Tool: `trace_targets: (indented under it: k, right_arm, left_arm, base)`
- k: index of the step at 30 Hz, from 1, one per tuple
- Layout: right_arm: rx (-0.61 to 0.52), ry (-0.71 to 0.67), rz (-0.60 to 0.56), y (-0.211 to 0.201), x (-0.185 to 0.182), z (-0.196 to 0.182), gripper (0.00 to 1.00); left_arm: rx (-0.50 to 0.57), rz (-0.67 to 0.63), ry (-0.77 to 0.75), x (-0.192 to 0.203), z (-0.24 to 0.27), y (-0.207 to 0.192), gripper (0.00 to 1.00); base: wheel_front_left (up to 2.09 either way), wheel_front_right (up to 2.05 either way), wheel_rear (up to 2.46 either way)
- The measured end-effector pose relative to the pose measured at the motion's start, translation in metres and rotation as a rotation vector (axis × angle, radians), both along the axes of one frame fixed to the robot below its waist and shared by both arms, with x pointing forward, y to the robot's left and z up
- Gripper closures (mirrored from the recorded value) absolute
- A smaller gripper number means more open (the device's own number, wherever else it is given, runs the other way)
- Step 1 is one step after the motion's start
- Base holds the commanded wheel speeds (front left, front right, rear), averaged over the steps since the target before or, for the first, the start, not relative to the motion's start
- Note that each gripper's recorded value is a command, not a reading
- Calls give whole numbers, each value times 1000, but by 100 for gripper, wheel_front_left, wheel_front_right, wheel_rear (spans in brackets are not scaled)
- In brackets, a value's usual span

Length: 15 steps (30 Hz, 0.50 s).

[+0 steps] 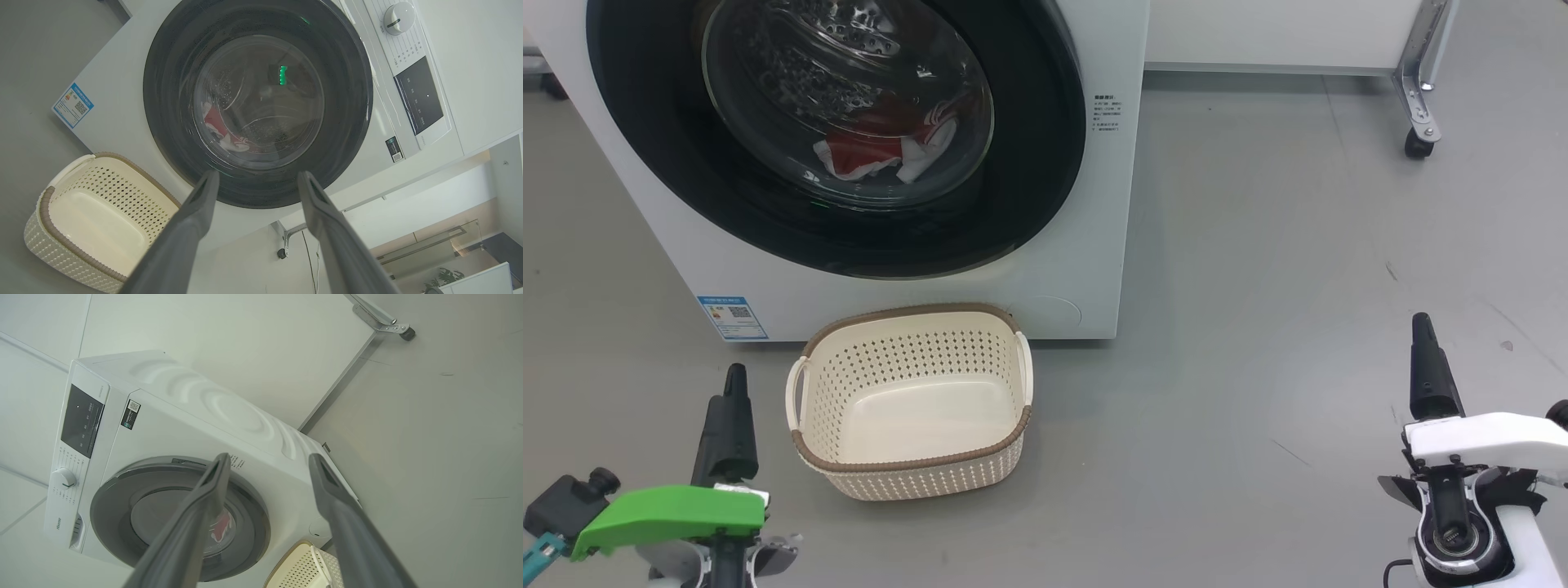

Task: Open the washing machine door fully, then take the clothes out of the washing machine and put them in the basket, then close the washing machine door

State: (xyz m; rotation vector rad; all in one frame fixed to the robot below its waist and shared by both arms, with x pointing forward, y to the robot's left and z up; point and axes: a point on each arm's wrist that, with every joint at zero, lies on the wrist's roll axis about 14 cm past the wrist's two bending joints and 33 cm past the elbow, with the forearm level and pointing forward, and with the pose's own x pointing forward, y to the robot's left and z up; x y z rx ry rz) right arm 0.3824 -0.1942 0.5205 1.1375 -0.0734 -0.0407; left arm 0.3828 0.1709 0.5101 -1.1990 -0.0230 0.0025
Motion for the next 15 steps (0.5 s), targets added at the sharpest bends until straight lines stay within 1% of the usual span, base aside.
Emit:
trace_targets:
  k: [8, 15]
  right_arm:
    - [-177, -25, 21, 9, 2, 11, 0]
    - [-319, -35, 38, 16, 3, 15, 0]
  left_arm:
    - [143, -18, -33, 1, 11, -11, 0]
    - [326, -47, -55, 1, 15, -24, 0]
  base:
    - [0, 0, 0]
    - [0, 0, 0]
